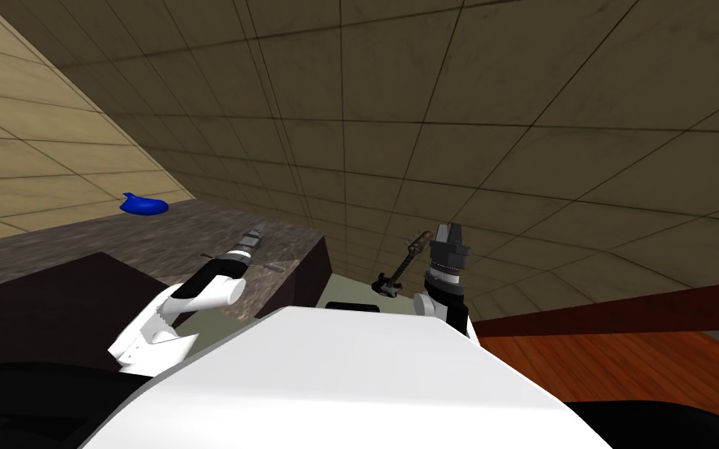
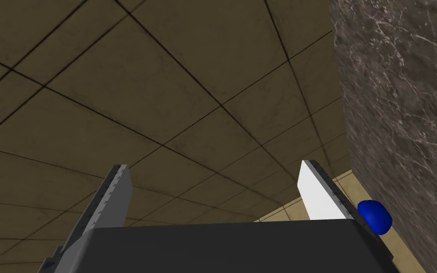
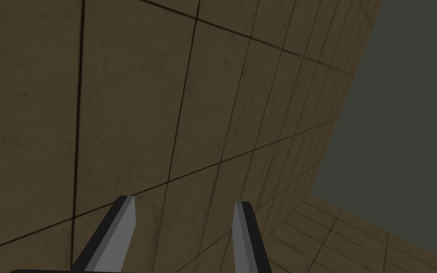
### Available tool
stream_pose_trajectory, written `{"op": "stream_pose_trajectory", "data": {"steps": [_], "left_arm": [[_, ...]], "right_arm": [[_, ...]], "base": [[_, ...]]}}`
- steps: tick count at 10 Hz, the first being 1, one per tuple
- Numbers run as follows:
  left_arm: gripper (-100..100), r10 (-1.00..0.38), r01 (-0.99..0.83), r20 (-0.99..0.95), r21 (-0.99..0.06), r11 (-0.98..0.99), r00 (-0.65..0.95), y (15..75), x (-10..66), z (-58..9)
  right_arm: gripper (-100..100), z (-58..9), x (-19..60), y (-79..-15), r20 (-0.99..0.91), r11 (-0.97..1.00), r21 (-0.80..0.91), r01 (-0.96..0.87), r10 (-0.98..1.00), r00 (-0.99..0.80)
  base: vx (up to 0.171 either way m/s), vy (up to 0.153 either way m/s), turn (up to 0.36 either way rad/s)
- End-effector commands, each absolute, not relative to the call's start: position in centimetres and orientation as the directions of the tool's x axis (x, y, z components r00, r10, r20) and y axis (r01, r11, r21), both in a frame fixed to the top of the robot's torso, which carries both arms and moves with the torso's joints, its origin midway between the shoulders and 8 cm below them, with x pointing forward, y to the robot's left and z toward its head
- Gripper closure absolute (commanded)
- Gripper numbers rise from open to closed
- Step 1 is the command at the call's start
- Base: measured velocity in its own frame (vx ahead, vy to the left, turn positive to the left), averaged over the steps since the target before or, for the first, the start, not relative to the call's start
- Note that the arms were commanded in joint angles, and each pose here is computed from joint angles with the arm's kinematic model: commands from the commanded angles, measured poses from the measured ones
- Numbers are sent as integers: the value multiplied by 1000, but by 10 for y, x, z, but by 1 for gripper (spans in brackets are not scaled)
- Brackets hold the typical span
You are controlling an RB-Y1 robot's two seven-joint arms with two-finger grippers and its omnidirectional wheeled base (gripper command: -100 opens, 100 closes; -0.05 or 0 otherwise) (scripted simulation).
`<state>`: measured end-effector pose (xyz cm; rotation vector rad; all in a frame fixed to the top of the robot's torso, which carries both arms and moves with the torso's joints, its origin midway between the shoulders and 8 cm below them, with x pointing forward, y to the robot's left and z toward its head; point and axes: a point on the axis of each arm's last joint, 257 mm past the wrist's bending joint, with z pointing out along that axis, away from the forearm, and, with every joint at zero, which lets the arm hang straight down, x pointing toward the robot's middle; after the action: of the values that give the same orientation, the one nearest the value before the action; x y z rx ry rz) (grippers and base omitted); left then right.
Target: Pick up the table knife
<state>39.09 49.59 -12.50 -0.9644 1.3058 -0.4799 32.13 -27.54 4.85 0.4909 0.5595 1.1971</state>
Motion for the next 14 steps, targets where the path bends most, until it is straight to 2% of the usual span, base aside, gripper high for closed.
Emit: {"op": "stream_pose_trajectory", "data": {"steps": [1,6,8,14], "left_arm": [[-100,-769,-269,-597,-798,539,230,507,390,-139],[-100,-734,-463,-654,-716,523,183,561,370,-175],[-100,-738,-483,-652,-710,512,175,562,368,-180],[-100,-729,-665,-676,-594,454,107,610,335,-220]], "right_arm": [[0,49,321,-275,-143,293,627,-722,954,262],[0,49,321,-275,-144,293,627,-722,954,262],[0,49,321,-275,-143,293,627,-722,954,262],[0,49,321,-275,-144,293,627,-722,954,262]], "base": [[55,-48,15],[66,-51,8],[38,-33,5],[53,-40,-5]]}}
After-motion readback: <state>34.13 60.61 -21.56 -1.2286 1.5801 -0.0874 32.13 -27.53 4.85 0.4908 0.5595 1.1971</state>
